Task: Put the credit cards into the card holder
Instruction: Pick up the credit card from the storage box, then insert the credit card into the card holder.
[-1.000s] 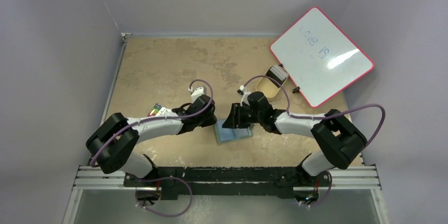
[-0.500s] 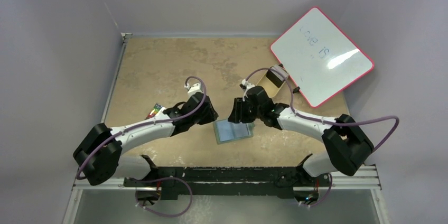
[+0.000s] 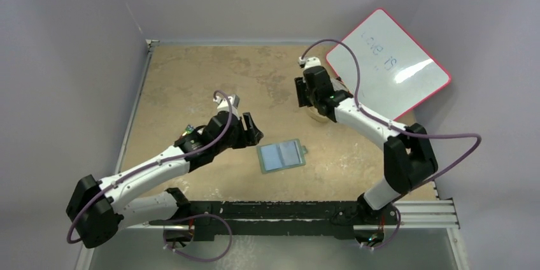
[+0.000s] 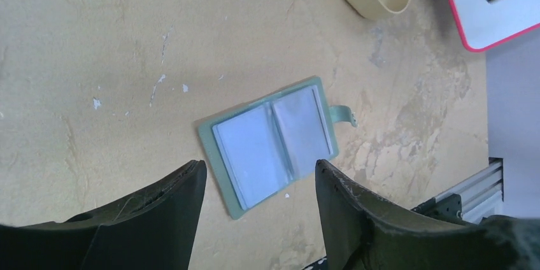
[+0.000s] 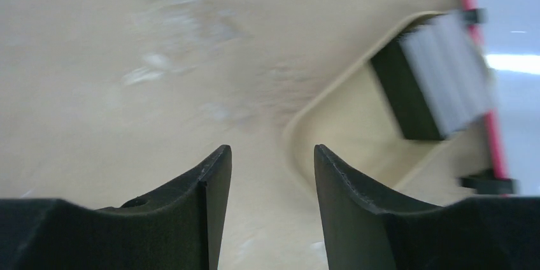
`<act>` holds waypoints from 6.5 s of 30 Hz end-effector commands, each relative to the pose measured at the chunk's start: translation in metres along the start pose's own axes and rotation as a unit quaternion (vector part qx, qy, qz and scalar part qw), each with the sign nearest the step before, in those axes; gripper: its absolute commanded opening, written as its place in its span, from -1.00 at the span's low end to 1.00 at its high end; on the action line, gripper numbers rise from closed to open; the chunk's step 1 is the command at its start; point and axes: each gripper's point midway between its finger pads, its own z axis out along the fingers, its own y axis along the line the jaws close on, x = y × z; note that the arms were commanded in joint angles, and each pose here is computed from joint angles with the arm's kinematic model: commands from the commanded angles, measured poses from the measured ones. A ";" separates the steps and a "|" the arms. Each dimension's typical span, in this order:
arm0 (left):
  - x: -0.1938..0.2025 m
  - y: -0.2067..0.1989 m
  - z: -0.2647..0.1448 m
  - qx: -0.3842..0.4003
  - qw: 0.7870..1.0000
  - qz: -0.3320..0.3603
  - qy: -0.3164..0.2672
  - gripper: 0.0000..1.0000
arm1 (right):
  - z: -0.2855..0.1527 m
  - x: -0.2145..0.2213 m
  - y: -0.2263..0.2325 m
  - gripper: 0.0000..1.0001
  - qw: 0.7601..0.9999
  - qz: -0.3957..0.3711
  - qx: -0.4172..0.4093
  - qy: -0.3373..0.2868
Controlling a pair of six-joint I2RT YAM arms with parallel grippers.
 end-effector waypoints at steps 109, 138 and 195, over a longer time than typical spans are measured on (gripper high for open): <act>0.039 0.030 0.024 -0.028 0.998 -0.035 0.033 -0.04 | -0.092 0.047 0.089 -1.00 0.904 0.261 -0.338 0.005; 0.080 0.046 0.058 -0.010 0.996 -0.049 0.067 -0.92 | -0.049 0.124 0.084 -1.00 0.913 0.261 -0.310 0.046; 0.082 0.059 0.059 -0.047 0.996 -0.043 0.070 -0.92 | -0.053 0.168 0.097 -1.00 0.884 0.302 -0.326 0.147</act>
